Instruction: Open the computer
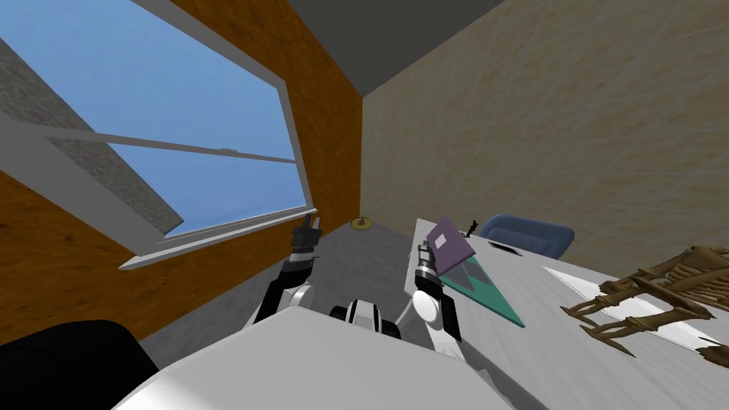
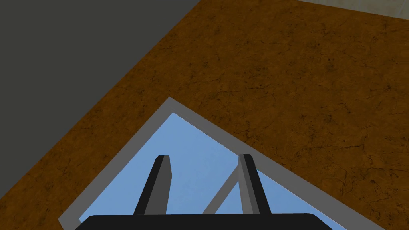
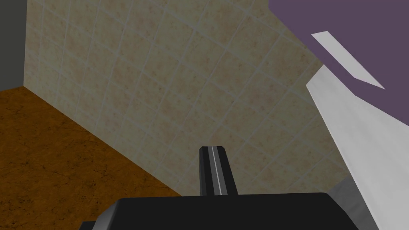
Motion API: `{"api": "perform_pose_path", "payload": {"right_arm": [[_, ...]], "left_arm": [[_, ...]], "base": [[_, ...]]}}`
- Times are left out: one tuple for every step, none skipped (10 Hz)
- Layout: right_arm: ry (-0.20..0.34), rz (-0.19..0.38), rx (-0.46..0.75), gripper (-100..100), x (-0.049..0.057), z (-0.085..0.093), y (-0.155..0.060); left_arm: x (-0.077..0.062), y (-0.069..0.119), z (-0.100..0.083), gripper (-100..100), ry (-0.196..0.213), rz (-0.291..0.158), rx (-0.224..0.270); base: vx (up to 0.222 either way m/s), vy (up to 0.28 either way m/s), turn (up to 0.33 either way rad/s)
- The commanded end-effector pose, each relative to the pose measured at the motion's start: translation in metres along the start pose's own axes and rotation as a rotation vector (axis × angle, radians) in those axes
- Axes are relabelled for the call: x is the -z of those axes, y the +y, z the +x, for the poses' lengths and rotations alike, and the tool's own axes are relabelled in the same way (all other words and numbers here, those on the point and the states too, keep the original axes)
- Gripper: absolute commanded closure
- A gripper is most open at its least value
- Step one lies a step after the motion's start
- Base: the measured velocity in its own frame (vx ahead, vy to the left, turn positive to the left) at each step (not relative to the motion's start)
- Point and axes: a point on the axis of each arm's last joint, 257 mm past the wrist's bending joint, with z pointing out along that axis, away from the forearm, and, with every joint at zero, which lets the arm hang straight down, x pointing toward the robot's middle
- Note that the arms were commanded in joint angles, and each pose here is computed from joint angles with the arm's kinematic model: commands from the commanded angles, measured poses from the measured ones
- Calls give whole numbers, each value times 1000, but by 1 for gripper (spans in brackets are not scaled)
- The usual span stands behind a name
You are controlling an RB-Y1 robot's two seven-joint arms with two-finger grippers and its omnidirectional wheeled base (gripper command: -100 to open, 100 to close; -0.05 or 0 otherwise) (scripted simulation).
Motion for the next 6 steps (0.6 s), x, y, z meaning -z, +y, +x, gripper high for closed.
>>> {"api": "perform_pose_path", "payload": {"right_arm": [[-44, 28, -30, 100, -2, -23, -15], [-95, 48, -47, 100, -2, -49, -23], [-115, 71, -65, 100, -2, -61, -37], [-147, 80, -66, 100, -3, -77, -37], [-168, 110, -84, 100, -3, -89, -54], [-192, 116, -93, 100, 3, -99, -60]], "left_arm": [[0, 0, 0, 0, 0, 0, 0], [0, 0, 0, 0, 0, 0, 0], [0, 0, 0, 0, 0, 0, 0], [0, 0, 0, 0, 0, 0, 0], [0, 0, 0, 0, 0, 0, 0], [0, 0, 0, 0, 0, 0, 0]], "base": [[11, -49, -310], [37, -26, -400], [42, -13, -412], [53, -14, -478], [40, -2, -459], [16, 2, -228]]}}
